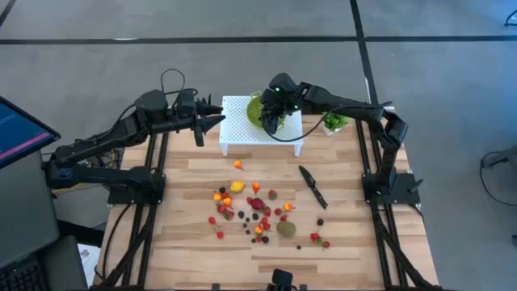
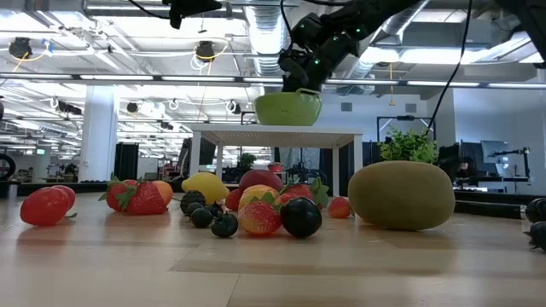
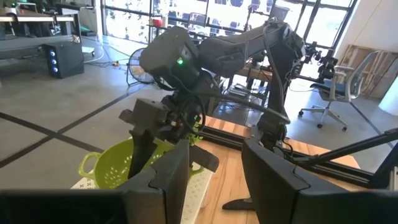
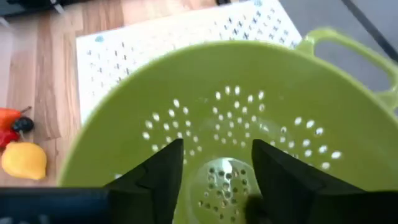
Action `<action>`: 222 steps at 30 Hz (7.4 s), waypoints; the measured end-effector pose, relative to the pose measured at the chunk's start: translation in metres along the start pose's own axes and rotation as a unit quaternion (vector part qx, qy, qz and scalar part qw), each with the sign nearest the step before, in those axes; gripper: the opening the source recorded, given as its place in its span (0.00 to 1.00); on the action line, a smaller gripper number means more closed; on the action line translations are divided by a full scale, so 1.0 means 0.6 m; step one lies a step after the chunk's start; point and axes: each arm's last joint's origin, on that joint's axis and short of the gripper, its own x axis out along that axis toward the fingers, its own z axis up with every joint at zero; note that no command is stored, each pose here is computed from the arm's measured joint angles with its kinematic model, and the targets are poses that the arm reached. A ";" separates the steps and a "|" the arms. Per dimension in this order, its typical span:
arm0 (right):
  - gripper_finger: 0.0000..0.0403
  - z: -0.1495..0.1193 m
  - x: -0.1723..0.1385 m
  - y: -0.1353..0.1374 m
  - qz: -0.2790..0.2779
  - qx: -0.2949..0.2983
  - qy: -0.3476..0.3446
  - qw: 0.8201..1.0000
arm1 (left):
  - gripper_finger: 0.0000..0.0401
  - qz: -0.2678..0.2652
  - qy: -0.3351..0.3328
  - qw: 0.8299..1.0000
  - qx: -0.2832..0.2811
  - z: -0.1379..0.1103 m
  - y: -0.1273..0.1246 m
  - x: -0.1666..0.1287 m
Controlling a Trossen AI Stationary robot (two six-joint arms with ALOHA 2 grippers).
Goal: Pick & Place Fruit
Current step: Adjust the green strainer bowl on the shelf, then put the black cherry into the green strainer bowl
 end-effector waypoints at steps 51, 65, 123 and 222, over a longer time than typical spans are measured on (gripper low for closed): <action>0.00 -0.026 -0.227 0.096 -0.021 -0.050 0.131 0.990 | 0.35 -0.001 -0.014 1.000 0.002 0.005 0.000 0.000; 0.00 -0.053 -0.147 -0.016 -0.066 0.020 0.102 0.992 | 0.35 -0.002 -0.018 1.000 0.002 0.006 -0.001 0.000; 0.15 -0.218 -0.263 0.522 -0.025 -0.015 0.267 0.963 | 0.35 -0.004 -0.038 0.999 0.005 0.013 -0.001 -0.001; 0.26 -0.294 -0.116 0.414 -0.071 0.117 0.219 0.966 | 0.35 -0.007 -0.063 0.998 0.008 0.020 -0.002 -0.001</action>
